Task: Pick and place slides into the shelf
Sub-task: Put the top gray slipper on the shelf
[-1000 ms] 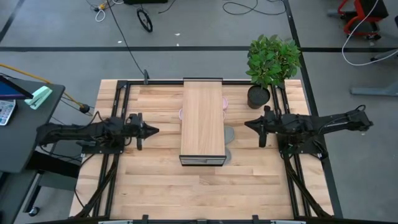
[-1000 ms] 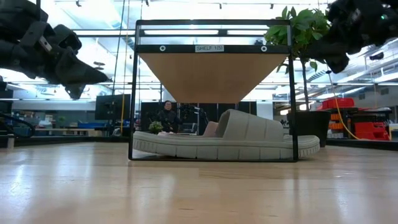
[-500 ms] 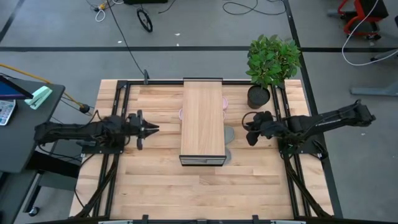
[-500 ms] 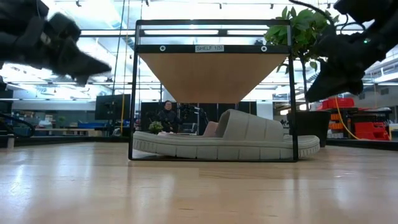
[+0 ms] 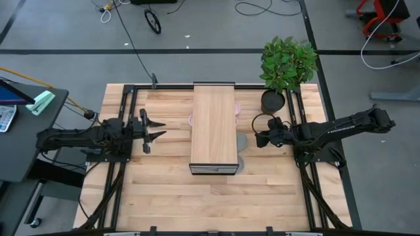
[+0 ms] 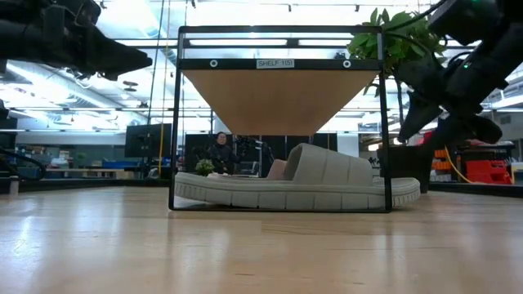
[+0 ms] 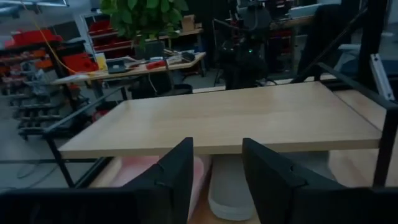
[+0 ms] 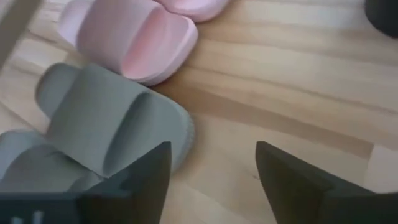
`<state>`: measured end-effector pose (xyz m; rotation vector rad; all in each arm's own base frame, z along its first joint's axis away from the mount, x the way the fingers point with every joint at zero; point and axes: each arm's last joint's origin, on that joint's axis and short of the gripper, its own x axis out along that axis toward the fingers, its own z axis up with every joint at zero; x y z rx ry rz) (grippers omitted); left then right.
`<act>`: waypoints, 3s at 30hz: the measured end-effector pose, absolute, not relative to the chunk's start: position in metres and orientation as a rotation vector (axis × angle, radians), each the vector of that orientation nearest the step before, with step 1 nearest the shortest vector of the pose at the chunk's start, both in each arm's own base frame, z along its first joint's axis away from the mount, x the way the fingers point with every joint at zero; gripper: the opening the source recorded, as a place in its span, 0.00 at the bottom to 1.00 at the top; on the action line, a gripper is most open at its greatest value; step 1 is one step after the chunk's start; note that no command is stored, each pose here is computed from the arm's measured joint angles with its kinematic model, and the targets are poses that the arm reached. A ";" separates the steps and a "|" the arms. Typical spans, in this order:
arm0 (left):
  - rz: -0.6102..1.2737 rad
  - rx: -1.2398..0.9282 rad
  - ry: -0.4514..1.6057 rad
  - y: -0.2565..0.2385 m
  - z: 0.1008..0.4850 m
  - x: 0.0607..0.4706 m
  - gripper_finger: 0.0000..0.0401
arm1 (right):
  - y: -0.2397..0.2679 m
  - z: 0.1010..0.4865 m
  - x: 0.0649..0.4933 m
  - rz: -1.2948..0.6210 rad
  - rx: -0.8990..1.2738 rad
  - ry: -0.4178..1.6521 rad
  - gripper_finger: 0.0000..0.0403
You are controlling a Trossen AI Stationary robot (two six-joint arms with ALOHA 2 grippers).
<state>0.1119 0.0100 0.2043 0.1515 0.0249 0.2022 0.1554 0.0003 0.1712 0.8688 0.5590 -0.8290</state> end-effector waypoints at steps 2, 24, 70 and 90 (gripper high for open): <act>0.202 0.166 0.026 0.010 0.204 0.112 0.38 | 0.000 0.169 0.157 -0.823 0.873 0.587 0.63; 0.202 0.011 0.009 0.010 0.205 0.112 0.37 | -0.018 0.146 0.183 -0.806 0.943 0.674 0.65; 0.201 -0.013 0.038 0.010 0.202 0.112 0.37 | -0.022 0.100 0.158 -0.598 1.273 0.342 0.61; 0.201 -0.010 0.036 0.010 0.202 0.112 0.36 | -0.022 0.097 0.164 -0.595 1.274 0.369 0.60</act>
